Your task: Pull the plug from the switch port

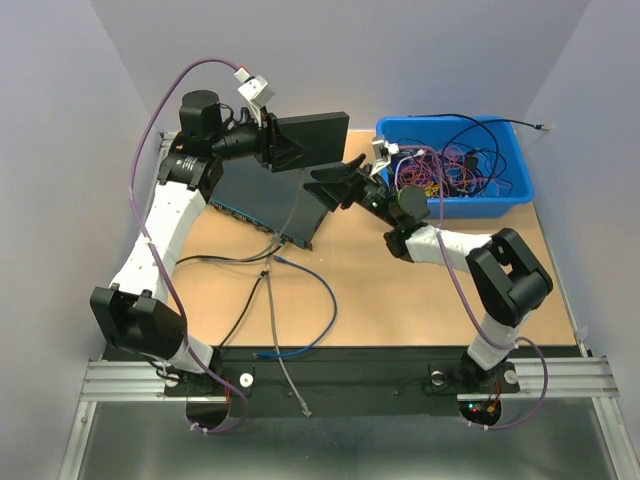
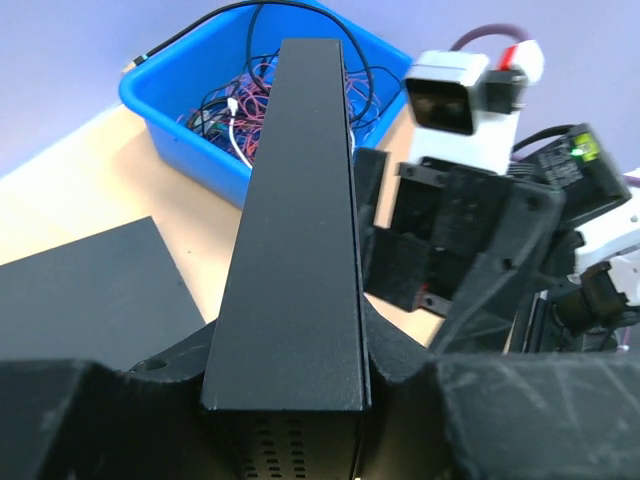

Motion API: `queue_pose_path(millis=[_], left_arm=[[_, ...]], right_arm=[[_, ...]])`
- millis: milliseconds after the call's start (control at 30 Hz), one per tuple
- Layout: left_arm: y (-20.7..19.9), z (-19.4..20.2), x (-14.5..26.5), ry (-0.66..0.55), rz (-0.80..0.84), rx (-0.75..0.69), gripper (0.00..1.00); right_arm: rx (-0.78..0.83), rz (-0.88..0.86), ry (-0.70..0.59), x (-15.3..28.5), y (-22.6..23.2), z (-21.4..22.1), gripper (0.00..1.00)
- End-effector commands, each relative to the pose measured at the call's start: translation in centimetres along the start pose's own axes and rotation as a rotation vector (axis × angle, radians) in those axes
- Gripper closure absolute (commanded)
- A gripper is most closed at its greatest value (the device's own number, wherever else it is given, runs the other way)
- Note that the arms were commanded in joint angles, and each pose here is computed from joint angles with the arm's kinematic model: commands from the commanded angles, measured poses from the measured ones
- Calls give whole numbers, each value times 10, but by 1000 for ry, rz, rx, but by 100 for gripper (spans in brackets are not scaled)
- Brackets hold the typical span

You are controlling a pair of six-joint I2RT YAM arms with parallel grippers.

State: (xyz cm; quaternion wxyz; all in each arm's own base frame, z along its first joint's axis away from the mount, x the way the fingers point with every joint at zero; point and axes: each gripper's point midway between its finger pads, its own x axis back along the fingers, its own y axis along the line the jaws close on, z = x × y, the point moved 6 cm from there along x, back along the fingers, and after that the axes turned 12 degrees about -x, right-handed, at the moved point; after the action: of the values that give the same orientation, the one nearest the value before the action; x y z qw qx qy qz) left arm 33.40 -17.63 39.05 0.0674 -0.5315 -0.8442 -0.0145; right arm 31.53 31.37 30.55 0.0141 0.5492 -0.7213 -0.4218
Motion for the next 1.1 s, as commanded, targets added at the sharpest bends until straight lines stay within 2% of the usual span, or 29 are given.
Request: queue_pose_path(millis=[0, 467, 867, 1067], left_arm=[[-20, -52, 11, -131, 56, -125, 100], [-26, -49, 12, -130, 63, -137, 100], [-29, -53, 16, -137, 52, -160, 100], [-29, -53, 17, -140, 48, -168, 100]], right_arm=[[23, -129, -135, -16, 18, -20, 24], [-23, -360, -187, -26, 36, -29, 44], [9, -454, -203, -10, 64, -44, 43], [49, -471, -219, -3, 80, -51, 35]])
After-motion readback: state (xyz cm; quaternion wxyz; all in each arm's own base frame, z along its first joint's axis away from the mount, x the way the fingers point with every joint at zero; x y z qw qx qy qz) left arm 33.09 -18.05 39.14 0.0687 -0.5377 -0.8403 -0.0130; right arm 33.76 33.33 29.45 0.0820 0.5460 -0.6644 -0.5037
